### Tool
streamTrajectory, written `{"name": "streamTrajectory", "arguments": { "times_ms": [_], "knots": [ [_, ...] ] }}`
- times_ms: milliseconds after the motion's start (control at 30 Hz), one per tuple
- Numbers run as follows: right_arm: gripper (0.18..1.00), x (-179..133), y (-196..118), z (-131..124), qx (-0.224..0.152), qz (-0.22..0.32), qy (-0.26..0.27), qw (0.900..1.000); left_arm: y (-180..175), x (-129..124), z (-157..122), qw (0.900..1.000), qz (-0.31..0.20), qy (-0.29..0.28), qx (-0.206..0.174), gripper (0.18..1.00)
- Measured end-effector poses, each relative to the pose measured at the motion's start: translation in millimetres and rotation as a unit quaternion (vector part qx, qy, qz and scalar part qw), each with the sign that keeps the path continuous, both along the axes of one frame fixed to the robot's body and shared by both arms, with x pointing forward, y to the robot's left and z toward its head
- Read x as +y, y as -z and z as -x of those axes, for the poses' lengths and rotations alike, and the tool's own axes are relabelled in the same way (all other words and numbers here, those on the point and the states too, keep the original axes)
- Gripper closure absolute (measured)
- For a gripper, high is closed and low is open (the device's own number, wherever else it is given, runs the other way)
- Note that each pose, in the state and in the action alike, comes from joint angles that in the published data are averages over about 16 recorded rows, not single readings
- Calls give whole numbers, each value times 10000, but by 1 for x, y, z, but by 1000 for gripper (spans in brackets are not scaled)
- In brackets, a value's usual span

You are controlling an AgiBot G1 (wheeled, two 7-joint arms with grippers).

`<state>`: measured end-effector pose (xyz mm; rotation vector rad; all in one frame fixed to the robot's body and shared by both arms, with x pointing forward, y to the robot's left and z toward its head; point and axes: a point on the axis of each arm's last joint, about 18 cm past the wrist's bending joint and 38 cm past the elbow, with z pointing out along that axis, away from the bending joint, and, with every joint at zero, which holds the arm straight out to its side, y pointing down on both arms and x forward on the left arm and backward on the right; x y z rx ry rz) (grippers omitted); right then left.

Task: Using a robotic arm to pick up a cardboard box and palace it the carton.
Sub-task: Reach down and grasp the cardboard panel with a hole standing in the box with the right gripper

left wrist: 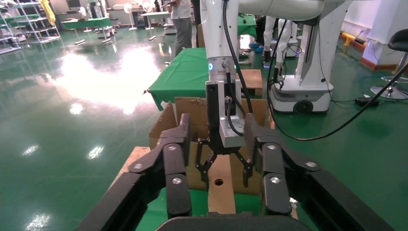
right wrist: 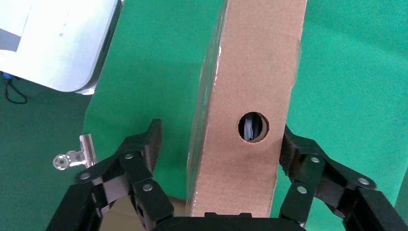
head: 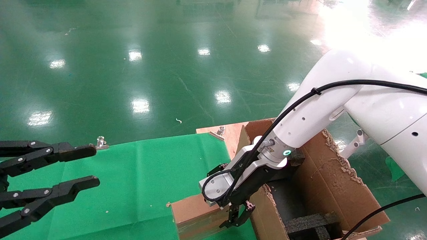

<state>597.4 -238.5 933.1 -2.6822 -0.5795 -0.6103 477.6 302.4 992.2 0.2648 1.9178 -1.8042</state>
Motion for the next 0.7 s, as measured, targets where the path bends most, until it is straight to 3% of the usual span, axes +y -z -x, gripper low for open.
{"name": "streamTrajectory", "arguments": {
  "times_ms": [700],
  "knots": [
    [672,-3,-4,1,11,-44,50,10000,0,0,0,10000,0,0,0,346]
  ]
}}
